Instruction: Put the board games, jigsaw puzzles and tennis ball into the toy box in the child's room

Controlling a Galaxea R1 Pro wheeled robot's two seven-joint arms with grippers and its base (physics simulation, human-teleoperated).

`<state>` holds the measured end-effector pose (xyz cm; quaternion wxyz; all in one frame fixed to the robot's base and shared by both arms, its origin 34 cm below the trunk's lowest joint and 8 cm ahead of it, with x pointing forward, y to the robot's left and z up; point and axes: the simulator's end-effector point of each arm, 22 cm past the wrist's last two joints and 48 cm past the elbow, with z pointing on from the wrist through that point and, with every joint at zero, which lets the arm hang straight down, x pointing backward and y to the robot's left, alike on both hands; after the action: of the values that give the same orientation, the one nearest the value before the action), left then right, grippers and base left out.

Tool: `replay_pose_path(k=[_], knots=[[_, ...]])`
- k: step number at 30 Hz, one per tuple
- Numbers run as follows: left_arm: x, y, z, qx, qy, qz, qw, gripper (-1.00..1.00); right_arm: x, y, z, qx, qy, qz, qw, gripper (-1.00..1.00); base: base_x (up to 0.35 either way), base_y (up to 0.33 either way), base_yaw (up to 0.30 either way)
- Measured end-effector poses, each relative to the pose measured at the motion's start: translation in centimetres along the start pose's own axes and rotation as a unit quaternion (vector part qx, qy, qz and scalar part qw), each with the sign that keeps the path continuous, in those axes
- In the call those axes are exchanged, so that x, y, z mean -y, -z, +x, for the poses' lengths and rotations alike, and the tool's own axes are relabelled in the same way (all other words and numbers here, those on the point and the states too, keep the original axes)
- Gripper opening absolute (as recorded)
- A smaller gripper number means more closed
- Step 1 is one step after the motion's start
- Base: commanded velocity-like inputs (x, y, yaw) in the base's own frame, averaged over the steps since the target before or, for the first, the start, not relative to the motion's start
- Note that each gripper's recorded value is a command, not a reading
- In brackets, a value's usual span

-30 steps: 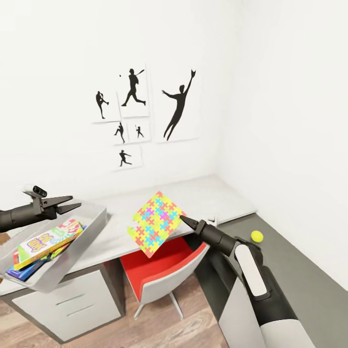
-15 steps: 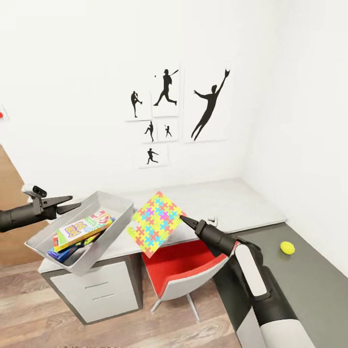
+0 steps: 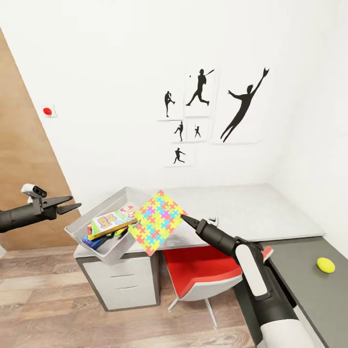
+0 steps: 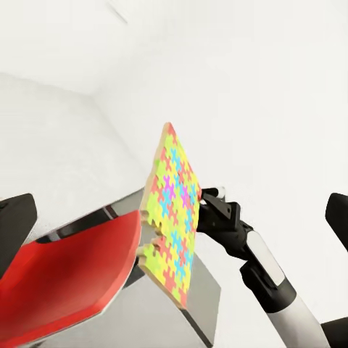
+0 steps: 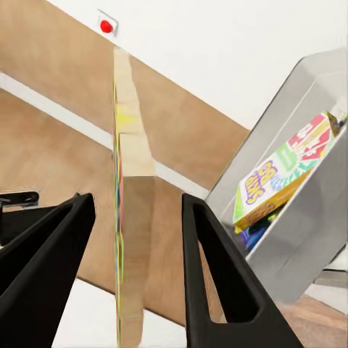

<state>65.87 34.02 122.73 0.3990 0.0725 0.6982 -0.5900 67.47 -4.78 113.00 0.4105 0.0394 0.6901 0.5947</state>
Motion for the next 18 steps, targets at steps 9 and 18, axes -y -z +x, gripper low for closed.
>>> replay_pose_path(k=[9,18], knots=[[-0.18,0.12,0.03,0.002,0.003,-0.001,1.0000,1.00,0.07,0.10,-0.16,0.003,0.000,0.001,1.0000,-1.00,0.070,0.092,0.284],[-0.15,0.45,-0.36,0.009,0.002,-0.001,1.0000,1.00,0.18,0.11,-0.16,0.003,-0.002,0.001,1.0000,-1.00,0.038,0.031,0.190]])
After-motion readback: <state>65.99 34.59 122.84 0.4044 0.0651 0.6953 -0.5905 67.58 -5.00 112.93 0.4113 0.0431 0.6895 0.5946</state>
